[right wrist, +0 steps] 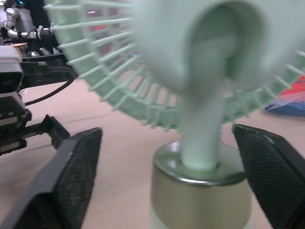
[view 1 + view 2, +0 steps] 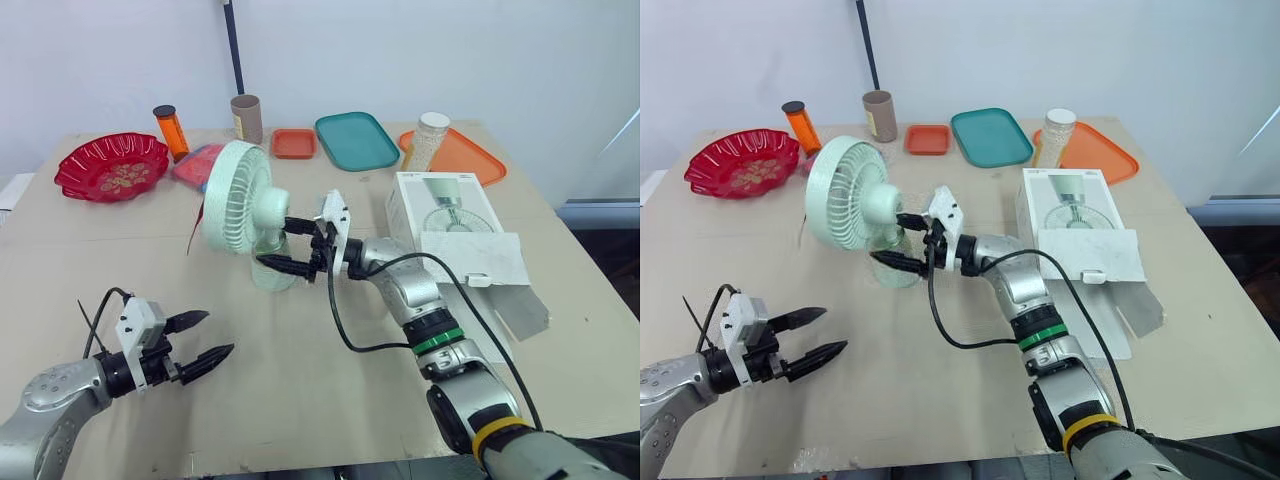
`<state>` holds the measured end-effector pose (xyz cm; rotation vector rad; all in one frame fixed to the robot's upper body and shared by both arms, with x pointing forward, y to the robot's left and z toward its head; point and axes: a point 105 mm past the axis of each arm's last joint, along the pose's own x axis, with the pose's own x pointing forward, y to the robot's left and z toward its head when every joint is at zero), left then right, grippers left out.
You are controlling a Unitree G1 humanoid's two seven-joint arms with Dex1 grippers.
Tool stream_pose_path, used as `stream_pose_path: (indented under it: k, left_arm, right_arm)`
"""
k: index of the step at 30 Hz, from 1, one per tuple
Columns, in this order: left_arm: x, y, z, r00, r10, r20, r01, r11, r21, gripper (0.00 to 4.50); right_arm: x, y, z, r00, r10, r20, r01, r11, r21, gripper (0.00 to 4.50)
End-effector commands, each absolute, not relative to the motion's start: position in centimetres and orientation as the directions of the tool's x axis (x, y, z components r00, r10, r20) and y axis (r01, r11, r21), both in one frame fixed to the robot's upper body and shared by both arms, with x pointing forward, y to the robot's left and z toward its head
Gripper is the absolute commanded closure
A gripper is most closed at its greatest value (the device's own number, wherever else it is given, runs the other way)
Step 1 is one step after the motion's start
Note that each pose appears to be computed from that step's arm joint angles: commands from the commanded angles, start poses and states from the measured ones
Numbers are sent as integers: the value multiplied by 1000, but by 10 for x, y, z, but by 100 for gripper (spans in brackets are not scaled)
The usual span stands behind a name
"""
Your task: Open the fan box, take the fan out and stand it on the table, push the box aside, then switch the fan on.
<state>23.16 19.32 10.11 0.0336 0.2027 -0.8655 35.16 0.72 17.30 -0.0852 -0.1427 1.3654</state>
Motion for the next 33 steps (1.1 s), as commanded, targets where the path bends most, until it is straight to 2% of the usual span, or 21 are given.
stream_pose_path:
  k: [1,6,11,18,25,33]
  left_arm:
    - [234,194,105,606,-769,-205,784,620,-5,0]
    - [247,198,112,610,-765,-206,788,612,66,0]
    - [257,199,125,629,-760,-165,776,624,86,0]
    - [261,197,129,621,-769,-151,783,615,92,0]
    - [258,212,139,632,-757,-163,775,622,115,0]
    - [260,226,149,701,-699,-141,713,684,151,0]
  right_arm:
    - [331,3,184,97,994,41,-973,103,-208,7]
    - [320,-12,185,96,995,11,-971,96,-221,7]
    - [312,-51,201,226,974,5,-946,221,-235,7]
    - [299,-88,193,331,940,-76,-924,307,-228,7]
    - [273,-111,194,358,921,-154,-920,320,-227,7]
    - [268,-125,194,440,884,-159,-891,407,-204,7]
